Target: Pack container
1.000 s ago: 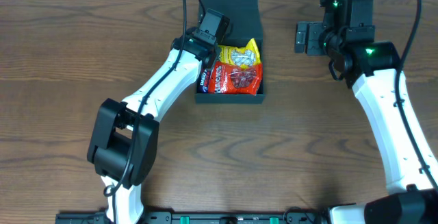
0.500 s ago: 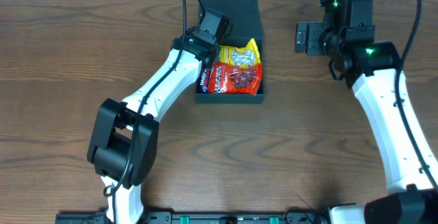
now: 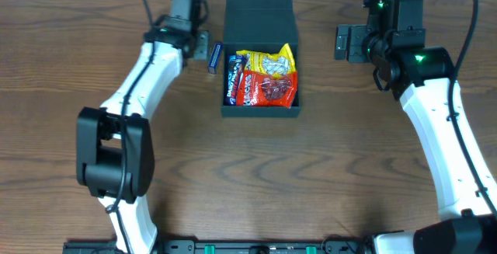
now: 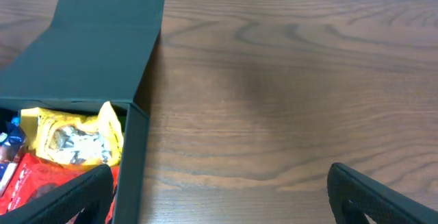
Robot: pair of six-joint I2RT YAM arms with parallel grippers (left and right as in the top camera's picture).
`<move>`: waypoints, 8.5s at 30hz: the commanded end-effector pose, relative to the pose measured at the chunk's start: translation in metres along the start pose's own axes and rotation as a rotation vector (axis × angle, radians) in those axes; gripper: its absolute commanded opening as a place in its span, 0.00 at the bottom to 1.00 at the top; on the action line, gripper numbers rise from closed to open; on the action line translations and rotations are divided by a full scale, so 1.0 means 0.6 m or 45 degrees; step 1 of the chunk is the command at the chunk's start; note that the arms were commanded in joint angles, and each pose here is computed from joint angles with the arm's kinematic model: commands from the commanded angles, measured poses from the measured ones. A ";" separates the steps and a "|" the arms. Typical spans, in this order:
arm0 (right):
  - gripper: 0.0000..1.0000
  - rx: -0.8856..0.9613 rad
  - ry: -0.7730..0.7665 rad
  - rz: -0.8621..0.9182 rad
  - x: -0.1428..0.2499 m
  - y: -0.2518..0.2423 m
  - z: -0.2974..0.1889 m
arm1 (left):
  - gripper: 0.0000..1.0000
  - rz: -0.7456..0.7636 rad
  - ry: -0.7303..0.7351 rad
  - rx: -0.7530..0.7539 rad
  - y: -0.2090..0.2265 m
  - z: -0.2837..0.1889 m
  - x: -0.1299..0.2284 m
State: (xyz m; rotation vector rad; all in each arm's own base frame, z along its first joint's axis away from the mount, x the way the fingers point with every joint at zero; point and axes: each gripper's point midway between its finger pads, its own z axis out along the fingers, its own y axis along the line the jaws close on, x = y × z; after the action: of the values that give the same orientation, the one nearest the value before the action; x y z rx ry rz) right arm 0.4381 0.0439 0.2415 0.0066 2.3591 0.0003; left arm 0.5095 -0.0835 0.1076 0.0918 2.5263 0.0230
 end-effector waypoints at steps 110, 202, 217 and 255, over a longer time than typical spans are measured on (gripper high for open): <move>0.99 0.020 -0.009 0.030 -0.004 -0.010 -0.003 | 0.06 0.022 0.192 0.136 -0.179 -0.009 0.089; 0.01 -1.200 0.339 0.825 0.044 0.261 0.425 | 0.06 -0.526 0.130 0.788 -0.073 0.156 -0.040; 0.02 -1.501 0.268 0.630 0.015 0.296 0.363 | 0.06 -0.502 0.074 0.985 -0.106 0.126 -0.071; 0.02 -1.310 0.335 0.721 -0.019 0.226 0.376 | 0.06 -0.004 0.027 0.787 -0.065 -0.091 -0.143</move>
State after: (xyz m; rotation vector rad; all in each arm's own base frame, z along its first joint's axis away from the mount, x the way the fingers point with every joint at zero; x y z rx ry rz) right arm 0.5853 0.2056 0.1028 0.0721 2.2413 1.7240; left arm 0.5460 -0.1440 0.1511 0.2766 2.5389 -0.9465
